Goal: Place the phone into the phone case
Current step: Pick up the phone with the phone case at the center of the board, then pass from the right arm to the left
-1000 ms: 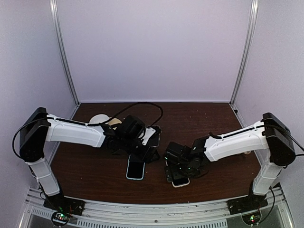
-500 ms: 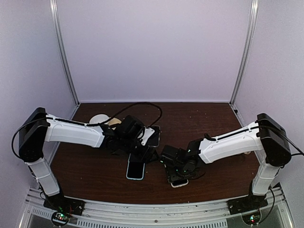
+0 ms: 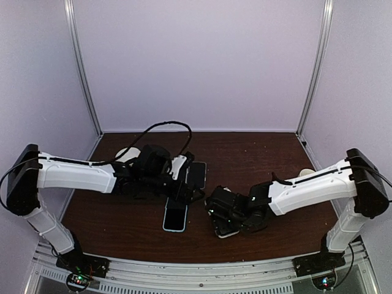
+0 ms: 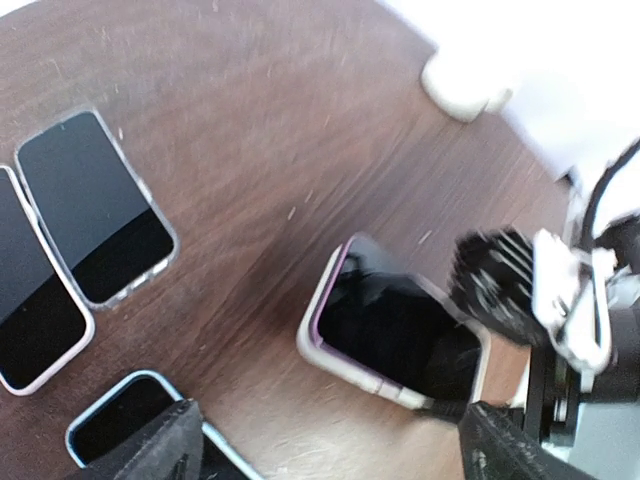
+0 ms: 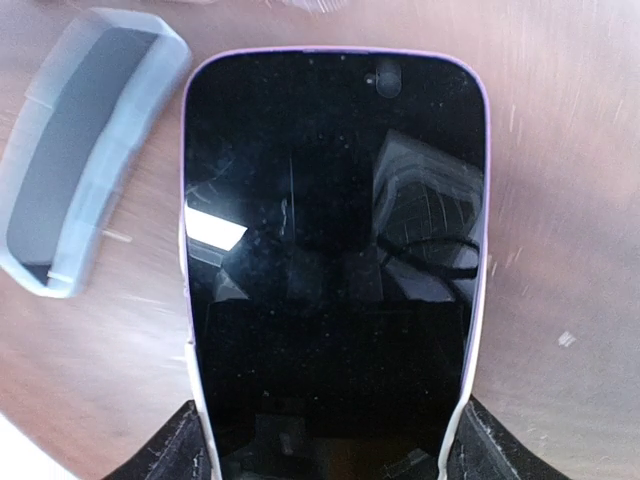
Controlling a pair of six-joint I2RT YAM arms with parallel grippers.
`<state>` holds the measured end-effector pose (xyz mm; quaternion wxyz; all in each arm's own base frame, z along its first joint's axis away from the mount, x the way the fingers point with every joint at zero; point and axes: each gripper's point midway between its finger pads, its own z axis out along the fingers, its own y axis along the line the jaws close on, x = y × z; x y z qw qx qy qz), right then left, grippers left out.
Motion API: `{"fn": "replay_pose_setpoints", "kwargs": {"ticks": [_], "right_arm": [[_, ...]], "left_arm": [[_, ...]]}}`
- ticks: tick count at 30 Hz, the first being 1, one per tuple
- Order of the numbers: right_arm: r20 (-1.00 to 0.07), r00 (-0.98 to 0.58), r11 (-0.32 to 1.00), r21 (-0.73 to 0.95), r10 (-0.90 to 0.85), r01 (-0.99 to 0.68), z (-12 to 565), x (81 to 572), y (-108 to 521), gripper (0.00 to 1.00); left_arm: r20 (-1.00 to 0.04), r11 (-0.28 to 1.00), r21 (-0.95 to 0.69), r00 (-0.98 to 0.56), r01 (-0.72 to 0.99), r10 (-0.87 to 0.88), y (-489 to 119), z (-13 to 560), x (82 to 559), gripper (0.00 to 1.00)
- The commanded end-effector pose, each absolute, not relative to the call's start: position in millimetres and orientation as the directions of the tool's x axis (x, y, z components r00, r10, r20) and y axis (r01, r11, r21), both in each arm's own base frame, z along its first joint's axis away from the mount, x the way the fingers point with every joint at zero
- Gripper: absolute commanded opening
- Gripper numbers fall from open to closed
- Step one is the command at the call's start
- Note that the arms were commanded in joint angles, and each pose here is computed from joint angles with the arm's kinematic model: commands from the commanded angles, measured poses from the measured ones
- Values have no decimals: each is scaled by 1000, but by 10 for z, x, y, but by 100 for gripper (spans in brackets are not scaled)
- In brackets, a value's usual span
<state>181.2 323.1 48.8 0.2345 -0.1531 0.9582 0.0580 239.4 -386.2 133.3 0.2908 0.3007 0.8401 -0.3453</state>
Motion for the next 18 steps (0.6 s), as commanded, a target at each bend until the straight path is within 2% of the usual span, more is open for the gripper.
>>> {"fn": "replay_pose_setpoints", "kwargs": {"ticks": [1, 4, 6, 10, 12, 16, 18], "right_arm": [[-766, -617, 930, 72, -180, -360, 1427, 2065, 3458, 30], [-839, -523, 932, 55, -152, -359, 1739, 2111, 3466, 28], [-868, -475, 930, 49, -141, -365, 1890, 2108, 3489, 27], [-893, -427, 920, 40, -142, -390, 2037, 2086, 3557, 27], [-892, -425, 923, 25, -153, -385, 2051, 2076, 3555, 27], [-892, -422, 923, 11, -165, -386, 2043, 2063, 3547, 26], [-892, -420, 924, 6, -168, -382, 2046, 2066, 3530, 26]], "left_arm": [[-785, 460, -544, -619, 702, 18, -3986, 2105, 2457, 97], [-800, 377, -574, -596, 727, -69, -4035, 2323, 2400, 98], [-797, 366, -590, -592, 719, -120, -4023, 2361, 2418, 97], [-793, 376, -598, -592, 707, -148, -4011, 2379, 2446, 88], [-801, 371, -586, -585, 720, -130, -4031, 2386, 2414, 76], [-796, 354, -592, -592, 724, -121, -4048, 2364, 2378, 46], [-795, 314, -598, -597, 738, -110, -4095, 2386, 2325, 38]]}}
